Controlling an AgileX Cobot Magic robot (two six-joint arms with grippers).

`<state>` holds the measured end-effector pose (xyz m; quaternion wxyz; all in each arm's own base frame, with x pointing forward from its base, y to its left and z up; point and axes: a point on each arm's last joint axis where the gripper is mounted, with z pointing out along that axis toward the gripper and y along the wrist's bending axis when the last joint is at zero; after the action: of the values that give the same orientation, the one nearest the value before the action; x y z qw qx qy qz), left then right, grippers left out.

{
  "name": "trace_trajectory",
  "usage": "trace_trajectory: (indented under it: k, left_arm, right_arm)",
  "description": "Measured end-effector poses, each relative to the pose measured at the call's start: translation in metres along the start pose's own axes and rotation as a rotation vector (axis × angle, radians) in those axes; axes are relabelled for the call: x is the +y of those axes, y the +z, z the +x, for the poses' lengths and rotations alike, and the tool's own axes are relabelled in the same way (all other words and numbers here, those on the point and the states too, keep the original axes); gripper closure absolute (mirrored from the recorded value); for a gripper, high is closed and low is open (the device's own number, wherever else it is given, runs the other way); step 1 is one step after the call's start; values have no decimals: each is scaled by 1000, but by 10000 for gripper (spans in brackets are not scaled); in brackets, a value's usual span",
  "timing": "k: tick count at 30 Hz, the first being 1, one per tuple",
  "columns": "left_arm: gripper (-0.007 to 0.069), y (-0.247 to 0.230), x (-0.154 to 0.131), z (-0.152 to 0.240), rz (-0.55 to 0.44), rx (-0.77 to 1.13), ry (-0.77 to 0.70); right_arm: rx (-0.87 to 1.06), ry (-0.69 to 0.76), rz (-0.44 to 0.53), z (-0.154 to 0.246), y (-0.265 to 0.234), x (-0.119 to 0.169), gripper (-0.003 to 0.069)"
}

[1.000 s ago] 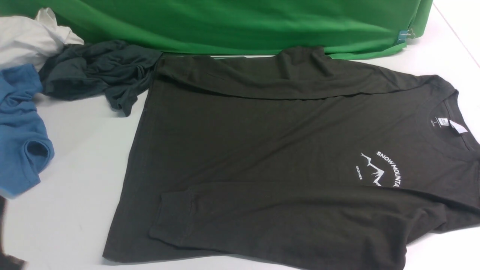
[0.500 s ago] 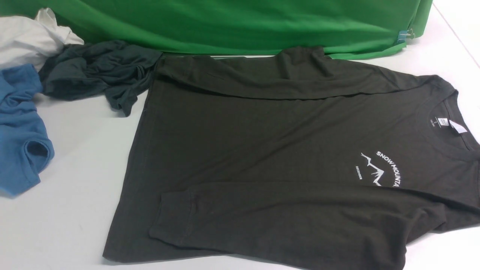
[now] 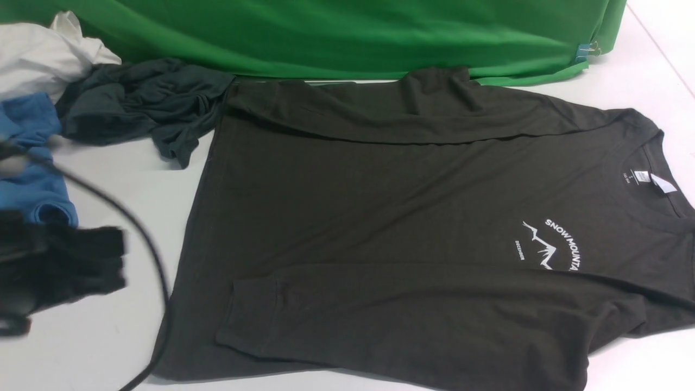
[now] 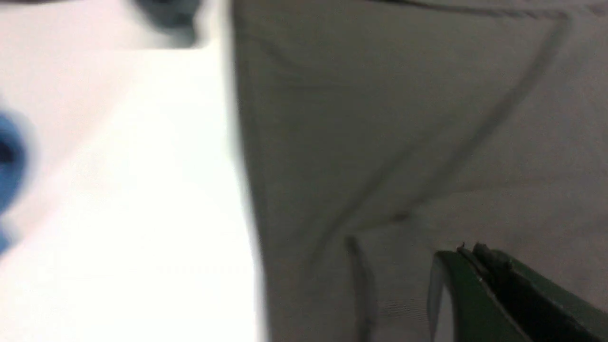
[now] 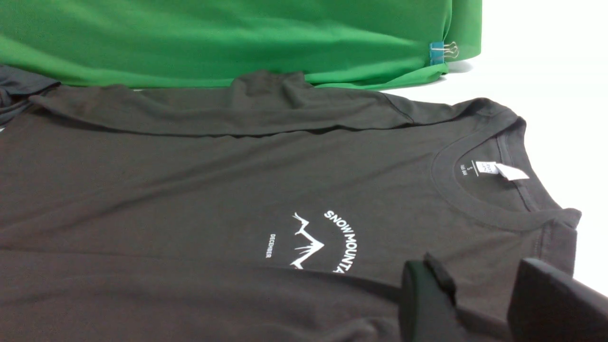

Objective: Fold a long-sleeved shirt on a white desktop.
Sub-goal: 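Grasp the left edge of the dark T-shirt lying flat on the table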

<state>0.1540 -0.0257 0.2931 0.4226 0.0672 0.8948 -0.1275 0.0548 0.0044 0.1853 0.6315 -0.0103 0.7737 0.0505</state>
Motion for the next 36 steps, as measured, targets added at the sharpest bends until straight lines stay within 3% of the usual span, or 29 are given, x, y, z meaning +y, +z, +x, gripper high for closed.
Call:
trace_trajectory:
  k: [8, 14, 19, 22, 24, 32, 33, 36]
  left_arm:
    - [606, 25, -13, -7, 130, 84, 137]
    - [606, 41, -42, 5, 282, 207, 327]
    - [606, 47, -56, 15, 332, 299, 386]
    - [606, 57, -58, 17, 322, 373, 386]
    - [606, 64, -57, 14, 304, 423, 371]
    - [589, 104, -55, -16, 219, 502, 396]
    - [585, 107, -54, -19, 214, 503, 395]
    - [506, 128, -42, -25, 180, 526, 357]
  right_arm:
    - [-31, 15, -5, -3, 0, 0, 412]
    - [-248, 437, -96, -23, -3, 4, 412]
    - [-357, 526, -144, -33, -6, 4, 417]
    - [-281, 637, -169, -38, -8, 6, 467]
    - [-193, 590, -185, -54, -11, 10, 492]
    - [307, -36, -379, -146, -31, 36, 503]
    - [335, -59, -390, -149, -31, 37, 503]
    - [445, -219, -463, -171, -36, 44, 505]
